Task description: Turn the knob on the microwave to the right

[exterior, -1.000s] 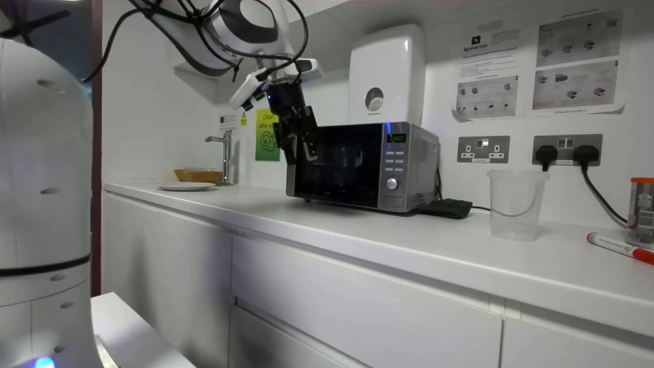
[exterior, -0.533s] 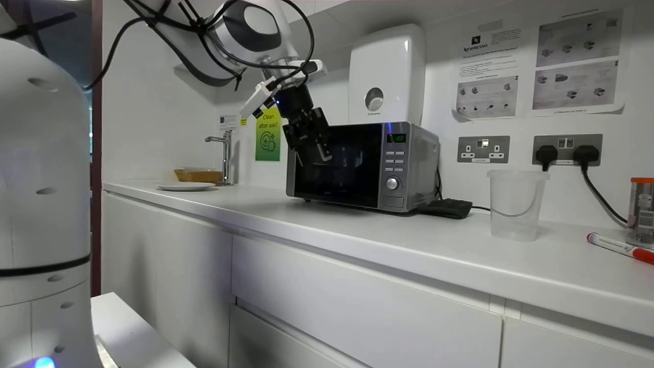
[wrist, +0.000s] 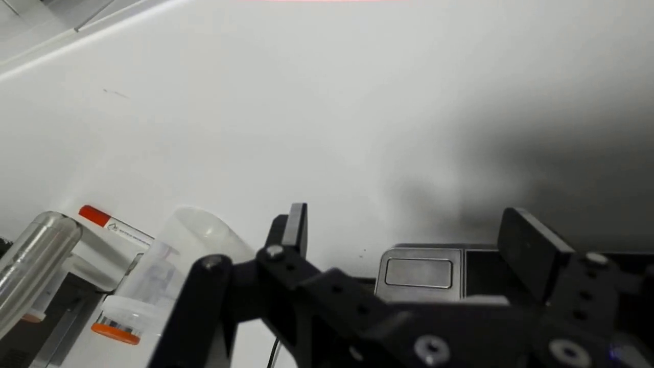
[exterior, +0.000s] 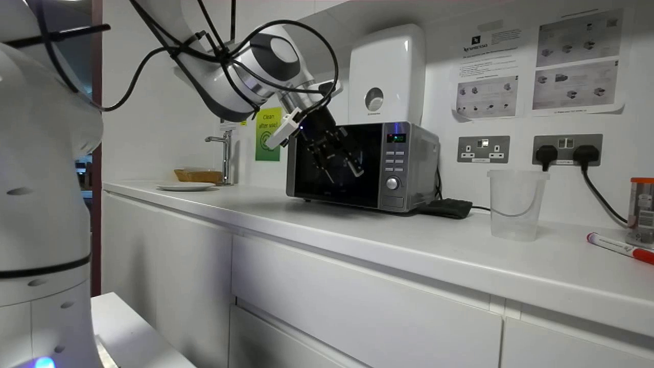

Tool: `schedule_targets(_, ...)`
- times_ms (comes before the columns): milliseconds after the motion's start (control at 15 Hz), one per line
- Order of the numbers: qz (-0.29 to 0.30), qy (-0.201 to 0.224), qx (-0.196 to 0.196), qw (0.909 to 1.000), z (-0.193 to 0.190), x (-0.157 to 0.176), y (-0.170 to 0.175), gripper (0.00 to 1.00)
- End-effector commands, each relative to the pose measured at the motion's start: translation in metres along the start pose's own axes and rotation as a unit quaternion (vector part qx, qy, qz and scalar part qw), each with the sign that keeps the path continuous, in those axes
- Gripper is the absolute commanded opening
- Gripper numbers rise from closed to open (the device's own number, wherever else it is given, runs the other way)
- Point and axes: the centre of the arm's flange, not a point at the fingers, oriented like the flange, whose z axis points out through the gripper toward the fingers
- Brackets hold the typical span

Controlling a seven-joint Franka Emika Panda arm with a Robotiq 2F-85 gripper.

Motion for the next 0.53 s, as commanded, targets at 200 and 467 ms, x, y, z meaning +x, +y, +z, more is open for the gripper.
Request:
schedule_targets(200,0.045,-0.004,0.025,0.9987,0.0250,0.0129,-0.0086,1.00)
schedule_targets(467,0.062,-0.014,0.037,0.9973,0.0270,0.0175,-0.0093,1.00)
